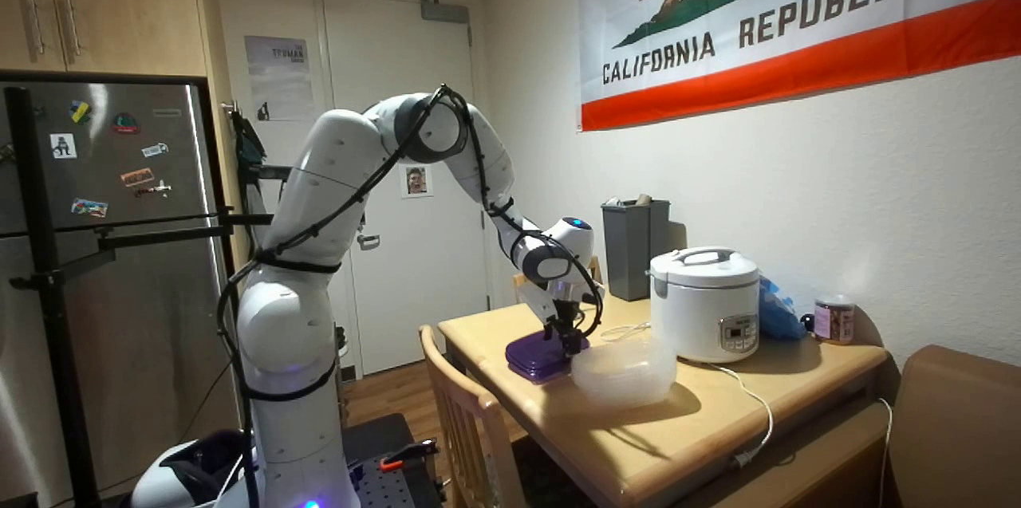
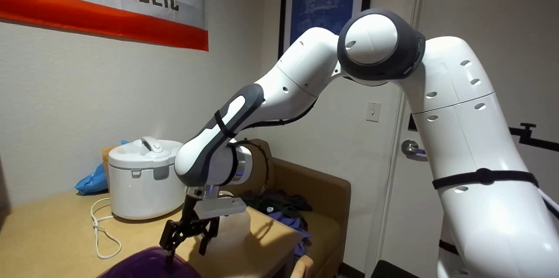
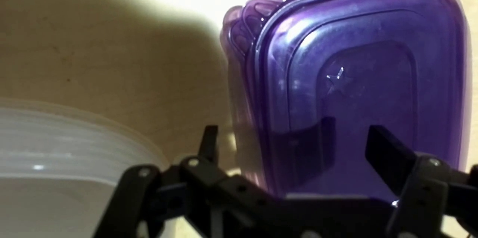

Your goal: Take one purple lid and put them on the clear bowls

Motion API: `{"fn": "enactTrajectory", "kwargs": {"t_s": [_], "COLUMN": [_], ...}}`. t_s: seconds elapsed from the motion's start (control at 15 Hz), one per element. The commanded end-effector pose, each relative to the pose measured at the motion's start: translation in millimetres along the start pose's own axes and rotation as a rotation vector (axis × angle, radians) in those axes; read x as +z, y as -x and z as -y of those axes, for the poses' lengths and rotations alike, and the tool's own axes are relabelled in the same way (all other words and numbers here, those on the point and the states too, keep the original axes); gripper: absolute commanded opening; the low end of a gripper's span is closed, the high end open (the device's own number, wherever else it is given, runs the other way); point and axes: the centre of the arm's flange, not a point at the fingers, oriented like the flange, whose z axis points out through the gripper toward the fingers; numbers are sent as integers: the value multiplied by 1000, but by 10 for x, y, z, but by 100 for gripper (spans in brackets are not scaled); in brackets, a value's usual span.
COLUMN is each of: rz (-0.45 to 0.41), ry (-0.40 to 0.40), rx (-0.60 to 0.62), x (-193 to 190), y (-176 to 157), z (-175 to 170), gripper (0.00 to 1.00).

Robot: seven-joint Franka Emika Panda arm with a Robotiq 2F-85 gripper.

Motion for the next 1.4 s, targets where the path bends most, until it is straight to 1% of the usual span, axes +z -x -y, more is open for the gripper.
{"fn": "enactTrajectory", "kwargs": {"t_s": [0.0, 0.47, 0.67, 0.8, 1.0, 1.33], "rz": [27, 104, 128, 136, 128, 168], "ry": [41, 145, 170, 167, 142, 124], "rx": [5, -29, -54, -75, -85, -56], "x": [-111, -323, -375, -344, -232, 96], "y": [108, 256, 262, 223, 150, 67], "z": [98, 438, 549, 547, 468, 246], "gripper": [100, 100, 100, 100, 100, 100]}}
